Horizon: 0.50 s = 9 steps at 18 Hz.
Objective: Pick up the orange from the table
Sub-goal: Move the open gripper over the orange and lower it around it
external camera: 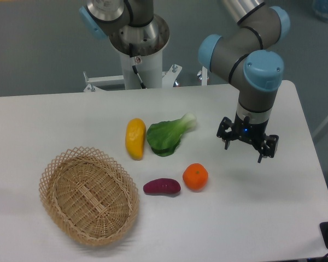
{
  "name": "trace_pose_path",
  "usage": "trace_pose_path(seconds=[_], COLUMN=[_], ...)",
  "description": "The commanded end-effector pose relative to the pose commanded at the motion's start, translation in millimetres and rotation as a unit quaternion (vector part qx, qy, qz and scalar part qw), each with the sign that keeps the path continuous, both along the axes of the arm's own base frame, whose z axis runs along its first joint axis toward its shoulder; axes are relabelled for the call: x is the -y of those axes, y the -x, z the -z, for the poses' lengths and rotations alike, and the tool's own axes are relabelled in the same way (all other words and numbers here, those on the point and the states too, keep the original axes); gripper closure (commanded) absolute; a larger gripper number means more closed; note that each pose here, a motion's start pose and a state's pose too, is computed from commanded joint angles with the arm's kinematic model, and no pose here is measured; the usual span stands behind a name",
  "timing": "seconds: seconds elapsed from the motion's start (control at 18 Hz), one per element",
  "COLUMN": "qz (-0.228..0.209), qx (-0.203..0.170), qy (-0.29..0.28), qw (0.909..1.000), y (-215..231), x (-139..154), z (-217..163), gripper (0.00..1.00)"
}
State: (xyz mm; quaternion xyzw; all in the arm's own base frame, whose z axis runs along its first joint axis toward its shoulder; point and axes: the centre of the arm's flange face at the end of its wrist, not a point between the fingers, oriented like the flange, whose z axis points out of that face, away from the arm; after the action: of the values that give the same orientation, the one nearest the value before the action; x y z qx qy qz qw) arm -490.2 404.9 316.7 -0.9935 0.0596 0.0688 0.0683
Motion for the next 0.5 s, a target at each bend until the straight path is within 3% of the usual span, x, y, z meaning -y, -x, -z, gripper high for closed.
trace_pose_path(seconds=[0.5], qz=[-0.017], qx=[0.01], qy=[-0.021], qw=[0.9996], y=[-8], x=[-9], z=[10], gripper=[0.0])
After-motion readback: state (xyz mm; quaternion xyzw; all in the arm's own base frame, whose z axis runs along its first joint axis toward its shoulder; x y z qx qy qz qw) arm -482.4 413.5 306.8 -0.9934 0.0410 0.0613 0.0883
